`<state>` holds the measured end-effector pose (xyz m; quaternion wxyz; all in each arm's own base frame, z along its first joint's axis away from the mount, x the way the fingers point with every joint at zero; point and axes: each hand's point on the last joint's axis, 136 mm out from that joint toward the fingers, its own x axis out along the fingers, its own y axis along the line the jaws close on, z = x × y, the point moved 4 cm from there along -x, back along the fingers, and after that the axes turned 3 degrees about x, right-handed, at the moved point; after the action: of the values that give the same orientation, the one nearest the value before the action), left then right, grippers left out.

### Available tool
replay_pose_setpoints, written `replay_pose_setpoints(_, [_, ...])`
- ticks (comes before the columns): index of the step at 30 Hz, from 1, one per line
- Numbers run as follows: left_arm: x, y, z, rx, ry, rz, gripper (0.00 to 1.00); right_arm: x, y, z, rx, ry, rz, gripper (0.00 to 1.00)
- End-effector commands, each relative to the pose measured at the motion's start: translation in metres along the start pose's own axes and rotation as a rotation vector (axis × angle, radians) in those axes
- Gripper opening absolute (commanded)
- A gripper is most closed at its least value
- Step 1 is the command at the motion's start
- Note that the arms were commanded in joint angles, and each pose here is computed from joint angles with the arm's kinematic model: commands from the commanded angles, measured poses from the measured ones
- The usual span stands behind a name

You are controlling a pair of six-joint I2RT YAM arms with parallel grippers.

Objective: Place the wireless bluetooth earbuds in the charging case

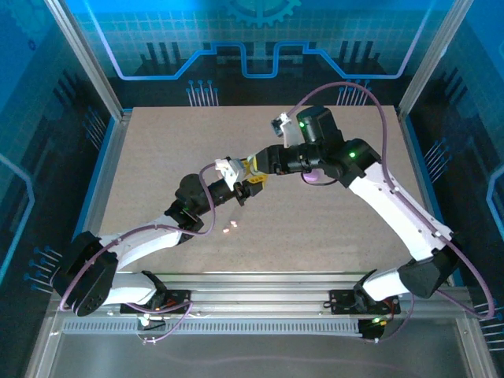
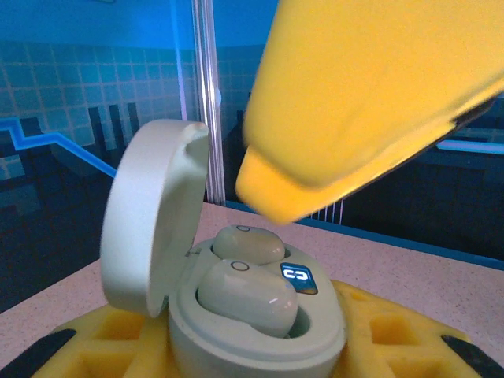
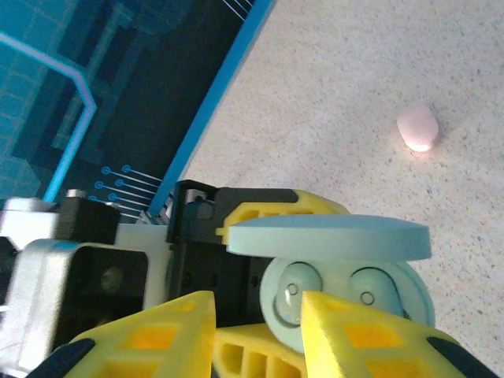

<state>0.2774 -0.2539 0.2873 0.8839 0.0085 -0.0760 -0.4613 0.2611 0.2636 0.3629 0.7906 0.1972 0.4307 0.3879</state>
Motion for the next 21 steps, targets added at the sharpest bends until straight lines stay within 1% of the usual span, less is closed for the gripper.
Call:
replay_pose_setpoints(1, [-0.002,-0.001,0.004,0.018,-0.031,0.007,0.26,-0.022,0.020,0.004,-0.085,-0.080,0.074,0.36])
replay_pose_setpoints(3, [-0.003,-0.002,0.005,0.023,-0.034,0.003,0.26,-0.035,0.020,0.006,-0.121,-0.139,0.056,0.36])
replay_pose_setpoints(5, [-0.004,-0.003,0.005,0.027,-0.029,-0.002,0.26,-0.045,0.014,0.009,-0.130,-0.201,0.002,0.38])
replay_pose_setpoints(7, [-0.006,-0.007,0.006,0.032,-0.026,-0.024,0.26,-0.054,0.001,0.013,-0.102,-0.255,-0.067,0.42])
replay_pose_setpoints(9, [-0.007,-0.011,0.008,0.038,-0.029,-0.054,0.26,-0.058,-0.010,0.017,-0.064,-0.265,-0.080,0.44])
replay_pose_setpoints(13, [-0.009,-0.019,0.012,0.042,-0.034,-0.112,0.26,-0.052,-0.024,0.025,0.030,-0.217,-0.069,0.48])
replay_pose_setpoints(18, [-0.009,-0.027,0.018,0.043,-0.034,-0.171,0.27,-0.033,-0.031,0.029,0.081,-0.079,-0.059,0.53])
replay_pose_setpoints(21, [-0.008,-0.029,0.021,0.042,-0.032,-0.189,0.27,-0.019,-0.030,0.029,0.099,-0.007,-0.016,0.54])
